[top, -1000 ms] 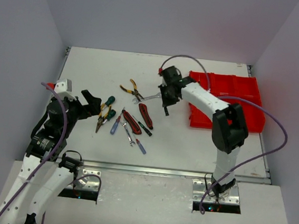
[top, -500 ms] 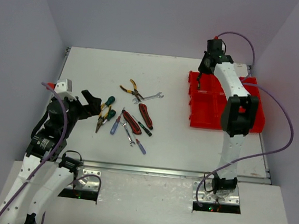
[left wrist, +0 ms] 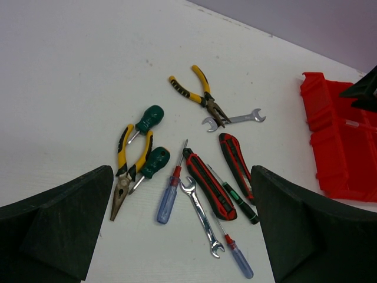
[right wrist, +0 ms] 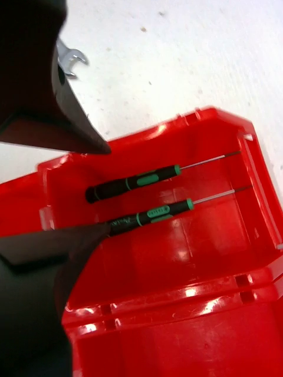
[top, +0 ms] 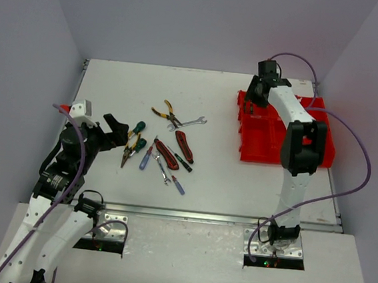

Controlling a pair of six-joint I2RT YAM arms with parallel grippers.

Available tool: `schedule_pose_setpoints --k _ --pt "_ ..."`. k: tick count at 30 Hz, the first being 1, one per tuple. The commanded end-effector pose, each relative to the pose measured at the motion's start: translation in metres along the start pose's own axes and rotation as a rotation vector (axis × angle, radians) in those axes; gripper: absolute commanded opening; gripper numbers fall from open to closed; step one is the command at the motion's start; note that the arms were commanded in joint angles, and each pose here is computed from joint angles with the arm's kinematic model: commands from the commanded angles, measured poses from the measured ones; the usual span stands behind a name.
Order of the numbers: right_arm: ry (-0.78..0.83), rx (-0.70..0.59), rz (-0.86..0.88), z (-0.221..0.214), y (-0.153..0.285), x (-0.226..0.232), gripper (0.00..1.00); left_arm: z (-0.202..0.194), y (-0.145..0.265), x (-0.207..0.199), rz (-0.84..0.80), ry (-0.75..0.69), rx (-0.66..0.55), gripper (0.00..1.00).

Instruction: Sort the tools into containers

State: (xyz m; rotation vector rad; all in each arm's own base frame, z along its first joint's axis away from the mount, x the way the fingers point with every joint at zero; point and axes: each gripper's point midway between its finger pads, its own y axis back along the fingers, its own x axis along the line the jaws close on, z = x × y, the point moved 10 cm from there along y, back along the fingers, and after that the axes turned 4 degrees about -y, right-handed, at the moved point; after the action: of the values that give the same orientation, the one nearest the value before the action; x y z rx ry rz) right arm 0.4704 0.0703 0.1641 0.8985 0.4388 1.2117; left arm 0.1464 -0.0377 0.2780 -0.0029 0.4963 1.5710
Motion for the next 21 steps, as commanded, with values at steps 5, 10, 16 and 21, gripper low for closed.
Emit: schedule_pose_setpoints --k 5,10,16,21 --pt "0.232 -0.123 0.282 0.009 0.107 0.054 0.61 0.010 0.000 -0.005 -0.027 -0.002 -0.055 1.00" --pt "0.597 0.067 0.423 -0.102 0.138 0.098 0.58 0.013 0.004 -0.002 0.014 0.015 -0.077 1.00" --pt "0.774 0.175 0.419 -0.202 0.146 0.119 0.33 0.013 0.006 -0.001 0.018 0.021 -0.090 1.00" --pt "0.878 0.242 0.417 -0.239 0.142 0.128 0.33 0.012 0.003 -0.002 0.012 0.014 -0.073 1.00"
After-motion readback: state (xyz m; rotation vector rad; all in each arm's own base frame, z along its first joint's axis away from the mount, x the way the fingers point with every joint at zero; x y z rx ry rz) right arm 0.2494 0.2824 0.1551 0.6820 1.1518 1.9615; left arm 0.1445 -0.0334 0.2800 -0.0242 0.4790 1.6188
